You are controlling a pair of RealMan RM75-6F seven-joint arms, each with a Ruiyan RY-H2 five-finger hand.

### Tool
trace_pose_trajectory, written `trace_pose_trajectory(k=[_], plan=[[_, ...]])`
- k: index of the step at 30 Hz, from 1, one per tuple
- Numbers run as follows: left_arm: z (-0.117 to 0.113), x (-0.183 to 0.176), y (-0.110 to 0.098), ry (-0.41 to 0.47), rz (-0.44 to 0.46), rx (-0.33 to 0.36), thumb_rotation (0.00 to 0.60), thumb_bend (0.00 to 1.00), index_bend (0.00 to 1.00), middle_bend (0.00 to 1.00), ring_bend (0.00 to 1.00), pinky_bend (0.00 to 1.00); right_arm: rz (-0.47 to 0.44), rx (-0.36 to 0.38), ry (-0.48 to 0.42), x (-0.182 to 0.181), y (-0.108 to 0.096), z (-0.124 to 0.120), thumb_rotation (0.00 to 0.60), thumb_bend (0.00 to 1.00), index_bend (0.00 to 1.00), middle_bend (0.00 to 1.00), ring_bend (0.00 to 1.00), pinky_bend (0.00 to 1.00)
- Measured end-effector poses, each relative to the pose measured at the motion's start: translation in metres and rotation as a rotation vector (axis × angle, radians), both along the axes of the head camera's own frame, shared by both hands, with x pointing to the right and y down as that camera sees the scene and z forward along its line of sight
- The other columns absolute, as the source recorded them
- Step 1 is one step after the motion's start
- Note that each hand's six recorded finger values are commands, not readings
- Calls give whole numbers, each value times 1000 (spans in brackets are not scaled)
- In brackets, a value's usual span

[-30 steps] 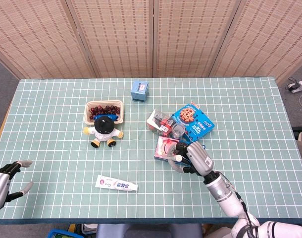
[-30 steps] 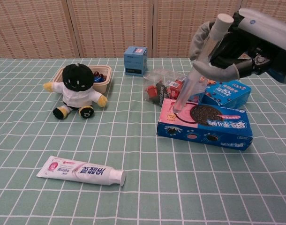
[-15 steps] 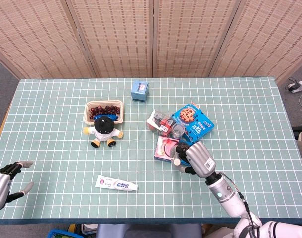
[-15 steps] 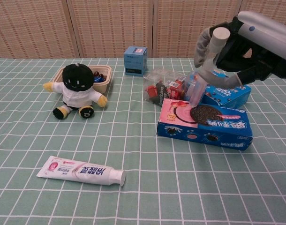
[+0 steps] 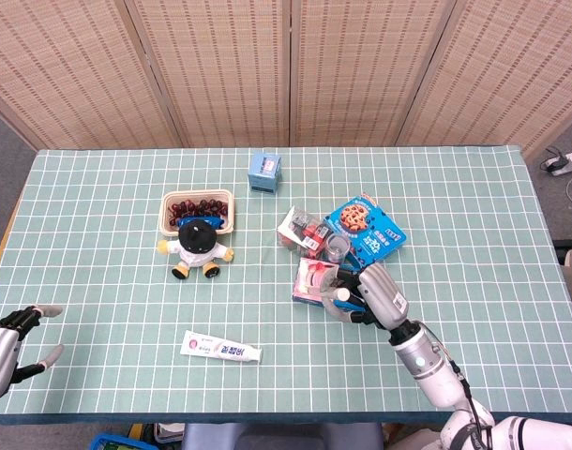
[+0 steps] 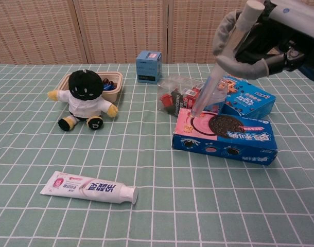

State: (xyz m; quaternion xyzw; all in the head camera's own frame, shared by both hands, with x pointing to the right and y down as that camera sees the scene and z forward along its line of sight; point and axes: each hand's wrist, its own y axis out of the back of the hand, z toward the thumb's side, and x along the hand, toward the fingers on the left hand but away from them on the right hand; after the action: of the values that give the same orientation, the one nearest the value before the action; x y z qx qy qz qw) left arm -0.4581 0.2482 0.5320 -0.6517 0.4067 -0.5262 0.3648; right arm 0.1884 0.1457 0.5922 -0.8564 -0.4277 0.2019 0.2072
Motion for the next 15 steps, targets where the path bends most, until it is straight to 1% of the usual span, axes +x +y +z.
trace_pose_trajectory(k=[3, 9, 15], plan=[[2, 1, 0, -4, 5, -7, 600, 241, 423, 397, 443, 594, 32, 21, -25, 3, -12, -9, 600, 662, 793, 1000, 1000, 1000], [2, 1, 0, -4, 5, -6, 600, 241, 423, 398, 443, 594, 69, 56, -26, 8, -27, -19, 600, 662, 793, 1000, 1000, 1000], [3, 0, -1, -4, 3, -10, 600, 241, 422, 397, 443, 594, 100, 117, 26, 14, -39, -24, 600, 662, 793, 1000, 1000, 1000]])
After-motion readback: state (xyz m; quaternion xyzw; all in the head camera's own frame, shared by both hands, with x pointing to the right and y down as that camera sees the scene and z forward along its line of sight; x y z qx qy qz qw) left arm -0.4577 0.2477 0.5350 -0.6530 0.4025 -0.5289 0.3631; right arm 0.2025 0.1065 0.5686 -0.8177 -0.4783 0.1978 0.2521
